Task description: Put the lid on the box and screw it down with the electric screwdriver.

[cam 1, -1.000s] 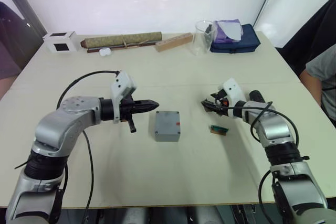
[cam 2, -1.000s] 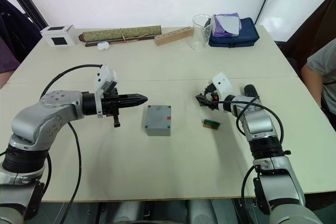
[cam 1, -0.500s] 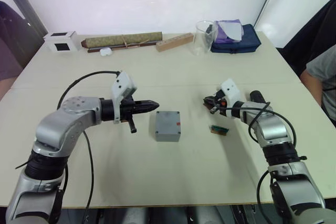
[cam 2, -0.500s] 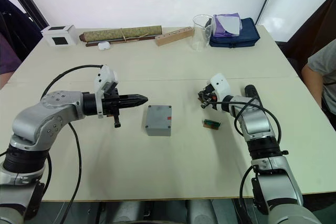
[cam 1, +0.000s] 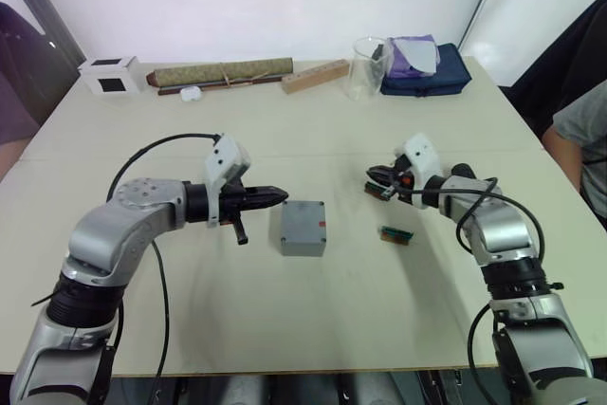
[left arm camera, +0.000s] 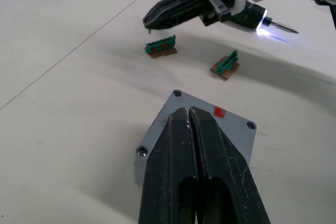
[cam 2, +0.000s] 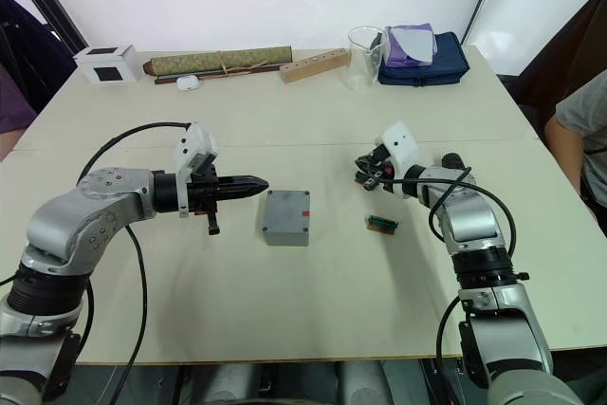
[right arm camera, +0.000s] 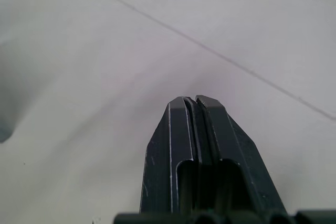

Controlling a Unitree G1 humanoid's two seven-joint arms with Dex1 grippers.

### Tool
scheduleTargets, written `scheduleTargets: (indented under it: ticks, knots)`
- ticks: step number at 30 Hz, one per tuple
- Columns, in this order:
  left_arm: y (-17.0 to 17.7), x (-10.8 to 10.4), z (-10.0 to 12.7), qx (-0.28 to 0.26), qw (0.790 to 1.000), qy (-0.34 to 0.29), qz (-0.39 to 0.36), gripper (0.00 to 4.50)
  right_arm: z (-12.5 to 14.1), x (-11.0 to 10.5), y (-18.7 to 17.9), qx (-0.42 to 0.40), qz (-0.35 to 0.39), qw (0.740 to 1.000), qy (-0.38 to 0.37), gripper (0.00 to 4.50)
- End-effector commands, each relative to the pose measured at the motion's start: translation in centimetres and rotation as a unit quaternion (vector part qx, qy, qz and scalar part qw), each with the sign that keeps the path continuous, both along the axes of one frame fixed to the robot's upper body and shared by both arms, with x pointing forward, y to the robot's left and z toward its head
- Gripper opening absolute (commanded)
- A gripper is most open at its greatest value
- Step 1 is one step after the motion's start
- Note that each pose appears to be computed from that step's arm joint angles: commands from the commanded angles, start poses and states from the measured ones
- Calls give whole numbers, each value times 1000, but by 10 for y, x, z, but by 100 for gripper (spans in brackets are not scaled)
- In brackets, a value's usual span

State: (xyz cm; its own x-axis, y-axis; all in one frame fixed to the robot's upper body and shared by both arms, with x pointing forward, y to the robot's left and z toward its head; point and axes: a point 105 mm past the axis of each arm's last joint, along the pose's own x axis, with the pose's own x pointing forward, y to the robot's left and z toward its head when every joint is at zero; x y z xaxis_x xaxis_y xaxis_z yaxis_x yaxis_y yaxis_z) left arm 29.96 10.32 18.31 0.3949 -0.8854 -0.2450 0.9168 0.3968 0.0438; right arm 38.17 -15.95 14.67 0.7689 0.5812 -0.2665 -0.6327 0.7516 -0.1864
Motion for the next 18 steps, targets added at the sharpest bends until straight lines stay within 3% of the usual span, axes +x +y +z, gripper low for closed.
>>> scheduleTargets:
  ticks: [1, 5, 9, 13, 18]
  knots:
    - [0, -1, 4, -3, 1000, -14, -5, 0, 23, -5, -1, 12, 3, 999, -36, 6]
    - [5, -3, 5, -3, 1000, -11, -4, 0, 42, -19, 15, 28, 44, 997, -61, 6]
    - [15, -12, 0, 12, 1000, 7, -14, 0, 51, -51, 48, 44, 125, 988, -76, 6]
    - [25, -18, -14, 35, 999, 25, -13, 0, 40, -74, 74, 45, 177, 981, -67, 6]
    - [23, -15, -11, 25, 999, 20, -7, 0, 24, -81, 87, 37, 191, 979, -57, 6]
